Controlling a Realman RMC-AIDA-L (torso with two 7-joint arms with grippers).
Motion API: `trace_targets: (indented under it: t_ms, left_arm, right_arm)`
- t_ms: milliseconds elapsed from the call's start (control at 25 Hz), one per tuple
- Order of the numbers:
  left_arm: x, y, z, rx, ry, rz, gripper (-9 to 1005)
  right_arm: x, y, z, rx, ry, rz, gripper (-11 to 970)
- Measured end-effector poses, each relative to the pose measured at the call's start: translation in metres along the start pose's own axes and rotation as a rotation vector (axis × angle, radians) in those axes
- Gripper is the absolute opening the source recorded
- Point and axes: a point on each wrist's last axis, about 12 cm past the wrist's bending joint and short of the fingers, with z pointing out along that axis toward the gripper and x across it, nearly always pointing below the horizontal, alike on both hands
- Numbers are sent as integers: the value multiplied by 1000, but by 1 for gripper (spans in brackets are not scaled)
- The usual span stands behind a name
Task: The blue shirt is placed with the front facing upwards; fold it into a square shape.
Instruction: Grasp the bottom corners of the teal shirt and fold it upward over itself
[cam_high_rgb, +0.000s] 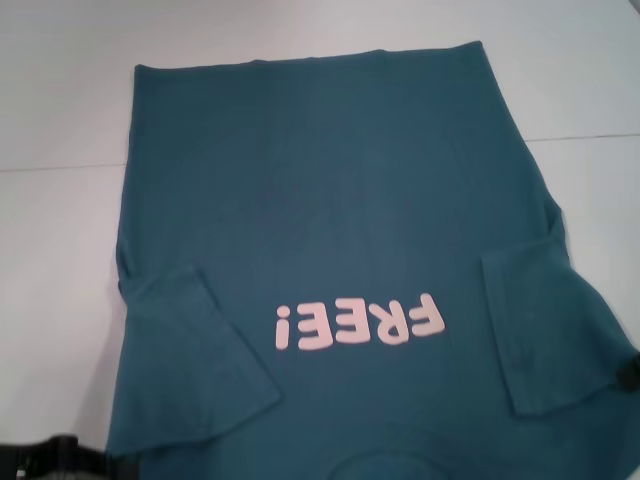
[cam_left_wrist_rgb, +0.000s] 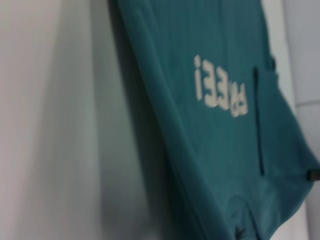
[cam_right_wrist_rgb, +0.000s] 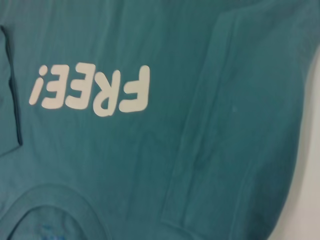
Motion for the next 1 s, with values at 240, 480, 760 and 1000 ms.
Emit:
trace_targets:
  t_ms: [240, 480, 760, 1000]
  left_arm:
    - [11, 2, -2, -35, 105, -5, 46]
    - [22, -1, -5, -20, 160, 7, 45]
    - [12, -15, -6, 69, 132, 80, 45]
    - [-40, -51, 12, 189, 45, 104, 45]
  right_arm:
    - [23, -1, 3, -23, 92, 8, 26]
    - [34, 1, 1, -32, 128, -3, 29]
    - [18, 10, -5, -130, -12, -61, 34]
    - [-6, 20, -18, -252, -231, -56, 38]
